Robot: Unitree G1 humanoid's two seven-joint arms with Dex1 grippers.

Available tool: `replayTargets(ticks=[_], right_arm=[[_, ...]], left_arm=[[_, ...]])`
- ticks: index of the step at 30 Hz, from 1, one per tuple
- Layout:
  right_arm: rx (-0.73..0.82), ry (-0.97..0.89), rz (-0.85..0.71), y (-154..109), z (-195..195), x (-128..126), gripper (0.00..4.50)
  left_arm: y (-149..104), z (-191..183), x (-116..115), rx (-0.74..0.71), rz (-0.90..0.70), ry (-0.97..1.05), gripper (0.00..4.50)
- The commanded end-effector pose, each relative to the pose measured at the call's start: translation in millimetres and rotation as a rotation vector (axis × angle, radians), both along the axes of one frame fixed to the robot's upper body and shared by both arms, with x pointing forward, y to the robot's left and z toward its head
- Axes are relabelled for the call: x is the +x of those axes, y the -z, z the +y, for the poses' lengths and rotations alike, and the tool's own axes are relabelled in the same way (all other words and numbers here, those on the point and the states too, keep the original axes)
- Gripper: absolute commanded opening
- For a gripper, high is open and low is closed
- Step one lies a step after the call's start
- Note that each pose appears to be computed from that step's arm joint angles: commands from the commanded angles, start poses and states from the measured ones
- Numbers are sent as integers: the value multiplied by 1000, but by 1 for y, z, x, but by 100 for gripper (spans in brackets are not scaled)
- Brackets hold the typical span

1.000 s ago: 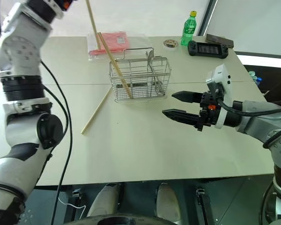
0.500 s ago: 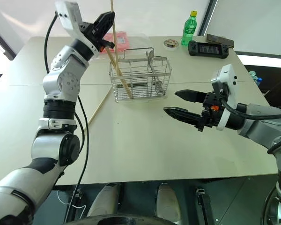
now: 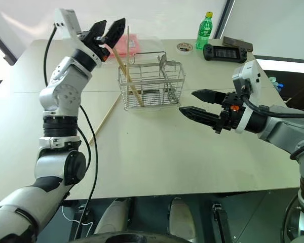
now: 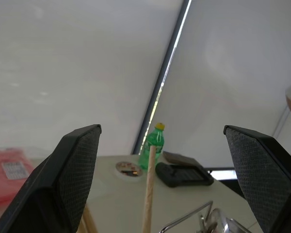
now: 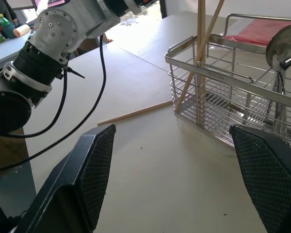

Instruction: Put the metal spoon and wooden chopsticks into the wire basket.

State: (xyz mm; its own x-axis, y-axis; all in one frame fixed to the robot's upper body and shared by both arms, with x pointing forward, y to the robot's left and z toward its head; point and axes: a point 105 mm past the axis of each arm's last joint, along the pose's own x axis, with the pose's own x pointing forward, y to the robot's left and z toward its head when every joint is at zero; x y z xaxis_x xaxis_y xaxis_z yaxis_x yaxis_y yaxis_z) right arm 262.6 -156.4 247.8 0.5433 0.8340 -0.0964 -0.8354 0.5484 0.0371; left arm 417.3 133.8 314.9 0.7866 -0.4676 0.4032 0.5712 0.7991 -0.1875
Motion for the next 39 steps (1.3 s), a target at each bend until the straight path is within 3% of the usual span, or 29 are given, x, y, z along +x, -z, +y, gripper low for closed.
replayTargets(ticks=[1,4,7,12,16,22,39], right_arm=[[7,-13,-52,-10,2,-1,389],[7,-12,-49,-9,2,1,389],[7,-12,-46,-7,2,2,389],[12,-16,-44,-6,3,4,389],[16,-21,-42,-3,5,4,389],[21,-21,-41,-1,7,3,389],[20,16,-33,7,5,-6,389]], left_arm=[[-46,24,-15,95,-45,-22,441],[-39,48,-9,268,85,-92,441],[-12,75,-2,406,293,-174,441],[43,107,7,496,587,-300,441],[83,98,8,536,746,-260,441],[120,69,8,651,833,-156,441],[175,21,8,885,884,88,441]])
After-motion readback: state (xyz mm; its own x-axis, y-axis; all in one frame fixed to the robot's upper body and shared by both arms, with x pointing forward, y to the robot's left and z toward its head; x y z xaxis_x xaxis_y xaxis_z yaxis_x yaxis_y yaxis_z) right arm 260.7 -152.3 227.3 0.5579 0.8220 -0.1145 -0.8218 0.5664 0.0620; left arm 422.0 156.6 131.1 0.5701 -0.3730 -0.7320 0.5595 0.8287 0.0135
